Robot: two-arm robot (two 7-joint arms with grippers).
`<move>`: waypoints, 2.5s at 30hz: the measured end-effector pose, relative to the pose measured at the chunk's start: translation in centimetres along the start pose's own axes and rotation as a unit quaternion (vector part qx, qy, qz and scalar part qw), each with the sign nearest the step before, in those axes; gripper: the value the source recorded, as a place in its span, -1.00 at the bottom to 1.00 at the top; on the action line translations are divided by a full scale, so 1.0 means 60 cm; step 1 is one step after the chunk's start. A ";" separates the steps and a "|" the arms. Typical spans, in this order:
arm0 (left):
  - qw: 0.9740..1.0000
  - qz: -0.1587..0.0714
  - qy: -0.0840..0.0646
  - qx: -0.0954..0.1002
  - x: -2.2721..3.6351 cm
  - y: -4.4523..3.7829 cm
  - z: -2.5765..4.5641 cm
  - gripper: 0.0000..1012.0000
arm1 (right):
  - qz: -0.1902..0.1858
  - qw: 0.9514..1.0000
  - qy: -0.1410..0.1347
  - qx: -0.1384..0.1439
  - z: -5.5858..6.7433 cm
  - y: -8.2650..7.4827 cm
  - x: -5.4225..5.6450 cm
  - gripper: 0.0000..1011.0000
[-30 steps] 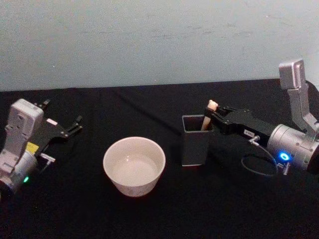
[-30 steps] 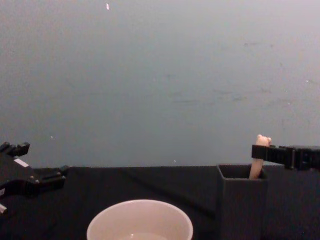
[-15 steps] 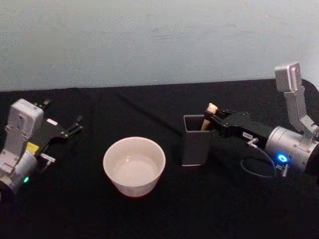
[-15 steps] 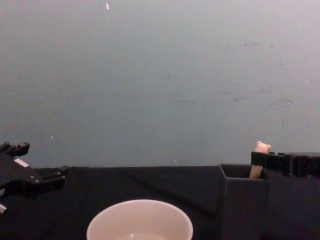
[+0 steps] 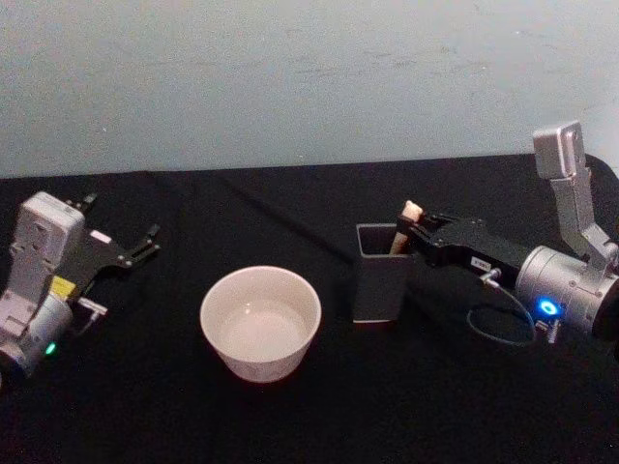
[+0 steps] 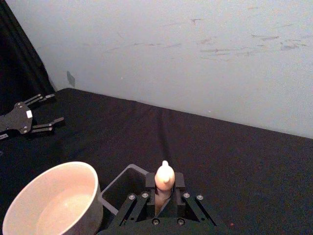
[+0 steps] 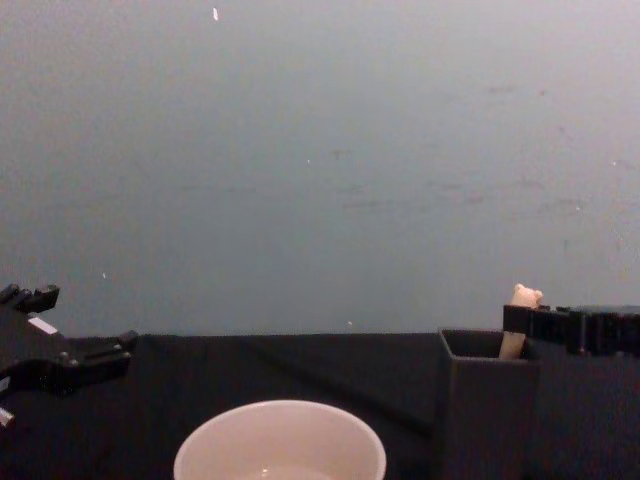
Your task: Pick up the stirring spoon with one hand, stir inside the cup, then place it back in its original position.
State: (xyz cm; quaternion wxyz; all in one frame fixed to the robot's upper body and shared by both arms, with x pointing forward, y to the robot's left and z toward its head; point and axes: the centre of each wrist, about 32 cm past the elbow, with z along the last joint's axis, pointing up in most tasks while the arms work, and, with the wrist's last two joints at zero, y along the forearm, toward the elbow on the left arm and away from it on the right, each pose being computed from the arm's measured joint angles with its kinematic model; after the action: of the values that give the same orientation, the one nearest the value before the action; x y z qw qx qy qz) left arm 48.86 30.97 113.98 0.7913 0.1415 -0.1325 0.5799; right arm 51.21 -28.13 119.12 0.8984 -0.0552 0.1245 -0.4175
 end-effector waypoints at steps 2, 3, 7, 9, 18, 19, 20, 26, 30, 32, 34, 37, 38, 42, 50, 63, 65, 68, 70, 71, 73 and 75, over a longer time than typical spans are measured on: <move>1.000 0.000 0.000 0.000 0.0000 0.000 0.000 0.98 | 0.000 1.000 0.000 0.000 0.000 0.000 0.000 -0.57; 1.000 0.000 0.000 0.000 0.0000 0.000 0.000 0.98 | 0.000 1.000 0.000 0.000 0.000 0.000 0.000 -0.57; 1.000 0.000 0.000 0.000 0.0000 0.000 0.000 0.98 | 0.000 1.000 0.000 0.000 0.000 0.000 0.000 -0.55; 1.000 0.000 0.000 0.000 0.0000 0.000 0.000 0.98 | 0.000 1.000 0.000 -0.001 0.000 0.000 0.000 -0.49; 1.000 0.000 0.000 0.000 0.0000 0.000 0.000 0.98 | 0.000 1.000 0.000 -0.001 0.000 0.000 0.000 0.10; 1.000 0.000 0.000 0.000 0.0000 0.000 0.000 0.98 | 0.000 1.000 0.000 -0.001 0.000 0.000 0.000 0.14; 1.000 0.000 0.000 0.000 0.0000 0.000 0.000 0.98 | 0.000 1.000 0.000 -0.001 0.000 0.000 0.000 0.22; 1.000 0.000 0.000 0.000 0.0000 0.000 0.000 0.98 | 0.000 1.000 0.000 0.000 0.000 0.000 0.000 0.56; 1.000 0.000 0.000 0.000 0.0000 0.000 0.000 0.98 | 0.000 1.000 0.000 0.000 0.000 0.000 0.000 0.81; 1.000 0.000 0.000 0.000 0.0000 0.000 0.000 0.98 | 0.000 1.000 0.000 0.000 0.000 0.000 0.000 0.87; 1.000 0.000 0.000 0.000 0.0000 0.000 0.000 0.98 | 0.000 1.000 0.000 0.000 0.000 0.000 0.000 0.98; 1.000 0.000 0.000 0.000 0.0000 0.000 0.000 0.98 | 0.000 1.000 0.000 0.000 0.000 0.000 0.000 0.98; 1.000 0.000 0.000 0.000 0.0000 0.000 0.000 0.98 | 0.000 1.000 0.000 0.000 0.000 0.000 0.000 0.98; 1.000 0.000 0.000 0.000 0.0000 0.000 0.000 0.98 | 0.000 1.000 0.000 0.000 0.000 0.000 0.000 0.98; 1.000 0.000 0.000 0.000 0.0000 0.000 0.000 0.98 | -0.006 1.000 -0.001 0.016 0.013 -0.001 -0.001 0.98; 1.000 0.000 0.000 0.000 0.0000 0.000 0.000 0.98 | -0.125 0.985 0.001 0.119 0.039 0.001 -0.018 0.98; 1.000 0.000 0.000 0.000 0.0000 0.000 0.000 0.98 | -0.161 0.980 -0.025 0.116 0.026 0.010 -0.021 0.98; 1.000 0.000 0.000 0.000 0.0000 0.000 0.000 0.98 | -0.194 0.975 -0.048 0.095 0.001 0.019 -0.022 0.98; 1.000 0.000 0.000 0.000 0.0000 0.000 0.000 0.98 | -0.211 0.973 -0.061 0.076 -0.021 0.023 -0.023 0.98; 1.000 0.000 0.000 0.000 0.0000 0.000 0.000 0.98 | -0.216 0.972 -0.066 0.068 -0.030 0.024 -0.023 0.98; 1.000 0.000 0.000 0.000 0.0000 0.000 0.000 0.98 | -0.222 0.971 -0.074 0.056 -0.045 0.025 -0.025 0.98; 1.000 0.000 0.000 0.000 0.0000 0.000 0.000 0.98 | -0.230 0.969 -0.082 0.037 -0.067 0.023 -0.025 0.98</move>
State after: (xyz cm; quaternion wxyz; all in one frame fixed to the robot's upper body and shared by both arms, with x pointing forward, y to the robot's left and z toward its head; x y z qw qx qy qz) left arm 48.86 30.97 113.98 0.7913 0.1415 -0.1325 0.5799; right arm 50.22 -26.06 115.25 0.7866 -0.0828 0.0191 -0.6116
